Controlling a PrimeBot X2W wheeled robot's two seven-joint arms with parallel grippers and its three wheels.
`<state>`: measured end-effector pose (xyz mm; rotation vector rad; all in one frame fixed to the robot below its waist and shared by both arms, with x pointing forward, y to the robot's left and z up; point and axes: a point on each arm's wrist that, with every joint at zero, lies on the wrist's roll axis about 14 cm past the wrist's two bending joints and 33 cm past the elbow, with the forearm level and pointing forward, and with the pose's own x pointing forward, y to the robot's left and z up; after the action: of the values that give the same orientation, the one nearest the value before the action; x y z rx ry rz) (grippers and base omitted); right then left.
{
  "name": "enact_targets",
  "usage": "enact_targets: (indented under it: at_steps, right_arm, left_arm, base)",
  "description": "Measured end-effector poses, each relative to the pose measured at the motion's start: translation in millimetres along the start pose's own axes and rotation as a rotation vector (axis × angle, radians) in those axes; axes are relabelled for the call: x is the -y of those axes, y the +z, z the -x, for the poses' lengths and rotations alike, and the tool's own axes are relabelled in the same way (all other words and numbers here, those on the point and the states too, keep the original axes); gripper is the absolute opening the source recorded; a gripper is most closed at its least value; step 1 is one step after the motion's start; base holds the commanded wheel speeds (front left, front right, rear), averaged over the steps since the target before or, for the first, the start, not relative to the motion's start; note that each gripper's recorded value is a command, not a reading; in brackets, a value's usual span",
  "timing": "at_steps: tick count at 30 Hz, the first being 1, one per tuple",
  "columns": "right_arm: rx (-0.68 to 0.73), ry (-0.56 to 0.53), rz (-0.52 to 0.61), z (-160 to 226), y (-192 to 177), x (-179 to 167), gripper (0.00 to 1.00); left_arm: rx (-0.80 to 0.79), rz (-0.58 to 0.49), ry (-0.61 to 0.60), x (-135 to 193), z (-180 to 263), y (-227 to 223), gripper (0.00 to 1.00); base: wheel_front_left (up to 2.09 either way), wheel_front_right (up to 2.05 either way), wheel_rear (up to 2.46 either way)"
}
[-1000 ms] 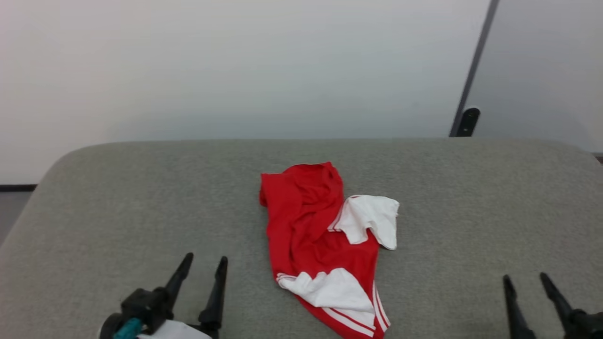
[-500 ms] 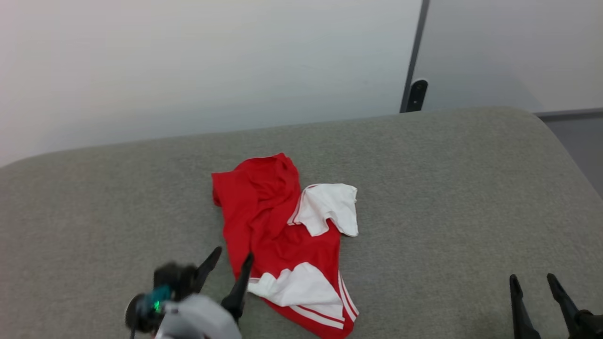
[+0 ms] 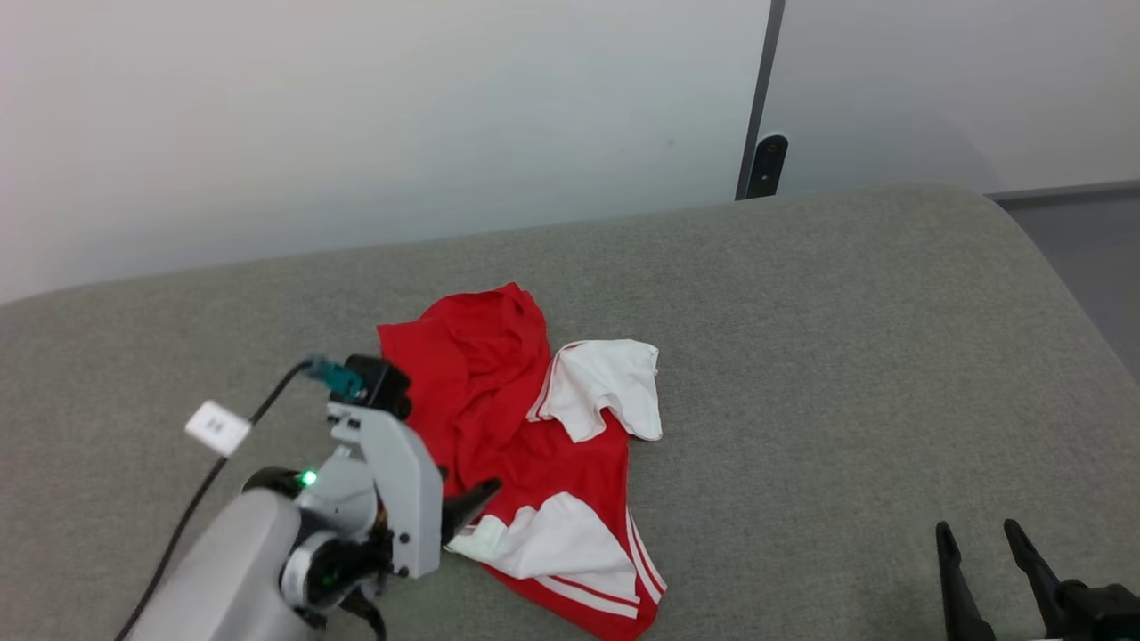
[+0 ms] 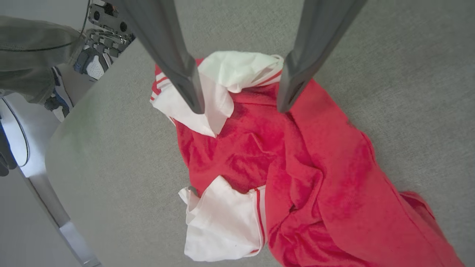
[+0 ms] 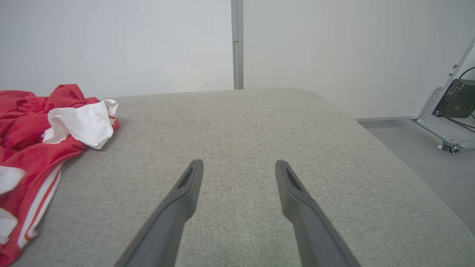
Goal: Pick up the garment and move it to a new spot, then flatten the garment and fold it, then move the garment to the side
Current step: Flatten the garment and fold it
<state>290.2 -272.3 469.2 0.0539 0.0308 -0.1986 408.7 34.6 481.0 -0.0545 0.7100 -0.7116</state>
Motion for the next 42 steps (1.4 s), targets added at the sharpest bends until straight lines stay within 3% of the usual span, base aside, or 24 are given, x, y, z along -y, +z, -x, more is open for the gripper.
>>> enact_targets:
  at_steps: [9, 28, 29, 30, 31, 32, 33, 34, 35, 42]
  right_arm:
    - [-0.032, -0.003, -0.014, -3.5, -9.1, -4.7, 1.00]
    - [-0.061, -0.042, -0.015, -8.1, -15.7, 2.6, 1.00]
    - [-0.061, -0.042, -0.016, -8.6, -15.5, 2.3, 1.00]
    - [-0.061, -0.042, -0.016, -8.8, -15.5, 2.0, 1.00]
    - [-0.061, -0.041, -0.016, -9.0, -15.6, 1.8, 1.00]
    - [-0.061, -0.041, -0.016, -9.2, -15.6, 1.7, 1.00]
    - [-0.061, -0.040, -0.016, -9.6, -15.5, 1.3, 1.00]
    - [-0.061, -0.039, -0.016, -9.9, -15.7, 0.9, 1.00]
    - [-0.061, -0.038, -0.016, -10.2, -15.6, 0.6, 1.00]
    - [-0.059, -0.028, -0.014, -13.4, -15.1, -2.9, 1.00]
  left_arm:
    - [-0.259, -0.012, -0.021, 11.9, -18.5, -15.6, 1.00]
    - [-0.557, -0.113, -0.018, 9.4, -42.8, -61.2, 1.00]
    - [-0.561, -0.110, -0.024, 11.3, -43.7, -62.3, 0.88]
    - [-0.566, -0.105, -0.030, 13.2, -44.1, -63.7, 0.62]
    - [-0.576, -0.107, -0.031, 13.9, -43.7, -65.8, 0.45]
    - [-0.579, -0.107, -0.031, 13.5, -43.5, -66.7, 0.39]
    - [-0.582, -0.105, -0.030, 12.8, -43.3, -67.6, 0.19]
    - [-0.590, -0.099, -0.030, 12.4, -42.7, -69.2, 0.19]
    - [-0.596, -0.102, -0.031, 12.5, -42.2, -70.7, 0.00]
    - [-0.610, -0.072, -0.047, 14.5, -39.1, -74.5, 0.00]
  base:
    - [0.00, 0.00, 0.00]
    - [0.00, 0.00, 0.00]
    - [0.00, 0.00, 0.00]
    - [0.00, 0.00, 0.00]
    - [0.00, 0.00, 0.00]
    - [0.00, 0.00, 0.00]
    - [0.00, 0.00, 0.00]
    - [0.00, 0.00, 0.00]
    - [0.00, 0.00, 0.00]
    - [0.00, 0.00, 0.00]
